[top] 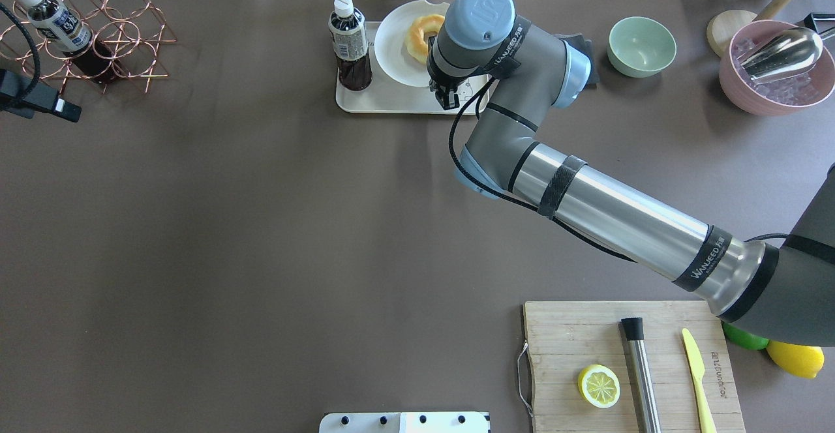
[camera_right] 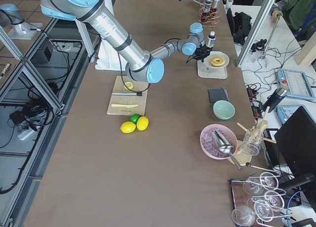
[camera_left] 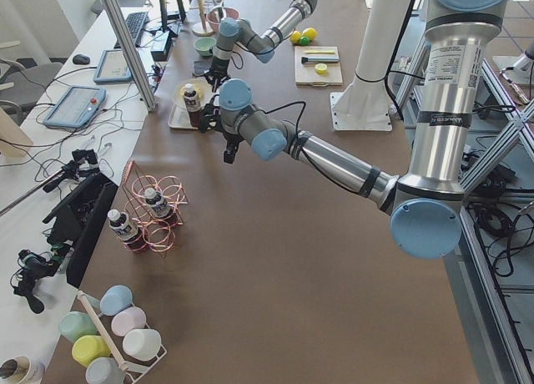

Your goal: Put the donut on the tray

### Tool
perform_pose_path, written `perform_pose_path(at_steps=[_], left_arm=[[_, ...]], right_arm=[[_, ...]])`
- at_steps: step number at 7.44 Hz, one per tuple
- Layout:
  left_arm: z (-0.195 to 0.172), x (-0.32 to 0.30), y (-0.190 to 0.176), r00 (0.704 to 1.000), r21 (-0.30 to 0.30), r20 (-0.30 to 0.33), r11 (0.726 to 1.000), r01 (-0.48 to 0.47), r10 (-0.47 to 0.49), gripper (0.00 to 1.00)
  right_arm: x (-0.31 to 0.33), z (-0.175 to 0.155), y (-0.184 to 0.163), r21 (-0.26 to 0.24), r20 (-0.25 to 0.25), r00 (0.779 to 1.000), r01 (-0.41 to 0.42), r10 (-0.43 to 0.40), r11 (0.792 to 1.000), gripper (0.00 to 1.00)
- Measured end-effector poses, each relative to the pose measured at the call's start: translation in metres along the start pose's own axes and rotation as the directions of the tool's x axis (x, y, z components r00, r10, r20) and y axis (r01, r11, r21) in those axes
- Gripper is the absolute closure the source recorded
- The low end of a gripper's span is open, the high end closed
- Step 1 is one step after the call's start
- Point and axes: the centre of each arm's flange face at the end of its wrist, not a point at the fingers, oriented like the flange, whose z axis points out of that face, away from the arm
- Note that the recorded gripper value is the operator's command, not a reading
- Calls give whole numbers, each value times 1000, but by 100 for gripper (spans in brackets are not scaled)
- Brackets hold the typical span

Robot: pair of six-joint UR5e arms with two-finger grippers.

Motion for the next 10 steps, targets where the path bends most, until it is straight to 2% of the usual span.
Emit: perform_pose_path(at_steps=[1, 2, 3, 4, 5, 6, 8, 9, 10], left_arm=[[0, 1, -1, 1000, 1, 0, 1000, -1, 1, 1], [0, 1, -1, 1000, 1, -1, 1000, -2, 2, 1], [0, 1, -1, 1000, 1, -2, 1000, -2, 2, 1], [-1, 0, 0, 1000, 0, -3, 1000, -2, 2, 1], [-1, -2, 1, 1000, -6, -8, 1000, -13, 13, 0], [-3, -15, 4, 999, -8, 1, 999, -43, 43, 0], [-16, -72, 7, 990, -1, 51, 991, -134, 133, 0], [-23, -107, 7, 983, 2, 79, 986, -166, 165, 0], [-30, -142, 7, 976, -1, 105, 982, -189, 188, 0]], right_arm=[[3, 1, 1, -5, -1, 999, 43, -43, 999, 0], [10, -3, 5, -18, 4, 992, 130, -130, 991, 0], [16, -10, 1, -29, 13, 983, 181, -181, 983, 0], [17, -23, -8, -40, 19, 980, 200, -200, 979, 0], [14, -43, -30, -44, -2, 977, 211, -211, 976, 0], [17, -64, -59, -46, -43, 964, 261, -263, 964, 0], [45, -104, -126, -28, -115, 920, 374, -374, 927, 0], [67, -123, -173, -22, -148, 891, 430, -428, 903, 0], [93, -140, -228, -24, -180, 849, 500, -496, 865, 0]])
